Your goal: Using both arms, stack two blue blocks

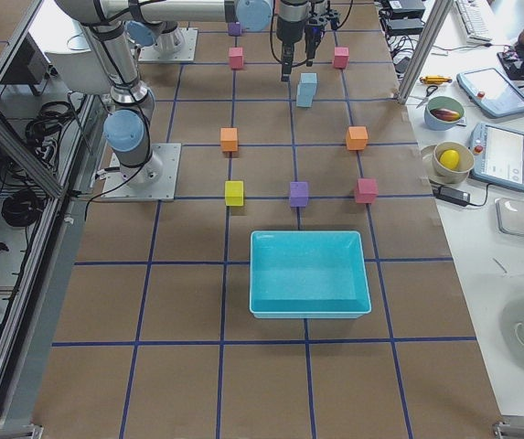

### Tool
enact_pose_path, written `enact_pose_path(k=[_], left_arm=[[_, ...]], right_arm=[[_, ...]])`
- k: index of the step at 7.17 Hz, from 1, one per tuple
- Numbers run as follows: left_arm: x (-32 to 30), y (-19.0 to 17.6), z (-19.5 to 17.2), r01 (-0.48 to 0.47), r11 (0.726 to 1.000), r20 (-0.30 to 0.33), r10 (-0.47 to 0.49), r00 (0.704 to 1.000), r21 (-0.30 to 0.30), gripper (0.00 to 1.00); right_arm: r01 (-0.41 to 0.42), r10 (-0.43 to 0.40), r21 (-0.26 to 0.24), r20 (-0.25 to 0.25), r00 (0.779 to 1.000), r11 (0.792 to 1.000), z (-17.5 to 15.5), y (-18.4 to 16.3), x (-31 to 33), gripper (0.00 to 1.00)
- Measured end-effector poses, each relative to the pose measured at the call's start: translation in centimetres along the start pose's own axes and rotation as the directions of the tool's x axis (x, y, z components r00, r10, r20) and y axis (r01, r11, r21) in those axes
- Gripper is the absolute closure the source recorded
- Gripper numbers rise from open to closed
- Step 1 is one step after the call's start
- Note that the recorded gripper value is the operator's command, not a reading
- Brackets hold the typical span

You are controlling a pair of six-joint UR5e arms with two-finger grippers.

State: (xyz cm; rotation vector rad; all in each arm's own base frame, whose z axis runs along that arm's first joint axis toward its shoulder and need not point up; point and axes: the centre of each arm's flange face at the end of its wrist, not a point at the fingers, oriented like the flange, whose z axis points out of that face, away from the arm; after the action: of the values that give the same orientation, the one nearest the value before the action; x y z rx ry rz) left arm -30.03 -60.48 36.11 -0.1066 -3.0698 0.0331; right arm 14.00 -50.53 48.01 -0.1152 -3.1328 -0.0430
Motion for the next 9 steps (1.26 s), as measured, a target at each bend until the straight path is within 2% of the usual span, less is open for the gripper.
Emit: enact_pose_path(k=[2,4,6,9], left_arm=[[-9.0,1.8,-7.7,-0.058,0.997,0.042,0.060,0.997,-0.040,0.00],[-14.8,5.7,-12.5,-0.046,0.999,0.064,0.048,0.997,-0.021,0.00],[-14.9,9.7,-14.9,-0.033,0.999,0.068,0.032,0.997,0.014,0.00],[-14.6,11.5,-16.7,-0.032,0.998,0.074,0.029,0.997,0.049,0.00]], right_arm=[[0.000,0.000,0.002,0.000,1.000,1.000,-0.1,0.0,0.0,0.00],[0.000,0.000,0.002,0.000,1.000,1.000,0.0,0.0,0.0,0.00],[0.000,0.000,0.006,0.001,1.000,1.000,-0.1,0.0,0.0,0.00],[-0.002,0.002,0.010,0.001,1.000,1.000,-0.1,-0.1,0.0,0.00]])
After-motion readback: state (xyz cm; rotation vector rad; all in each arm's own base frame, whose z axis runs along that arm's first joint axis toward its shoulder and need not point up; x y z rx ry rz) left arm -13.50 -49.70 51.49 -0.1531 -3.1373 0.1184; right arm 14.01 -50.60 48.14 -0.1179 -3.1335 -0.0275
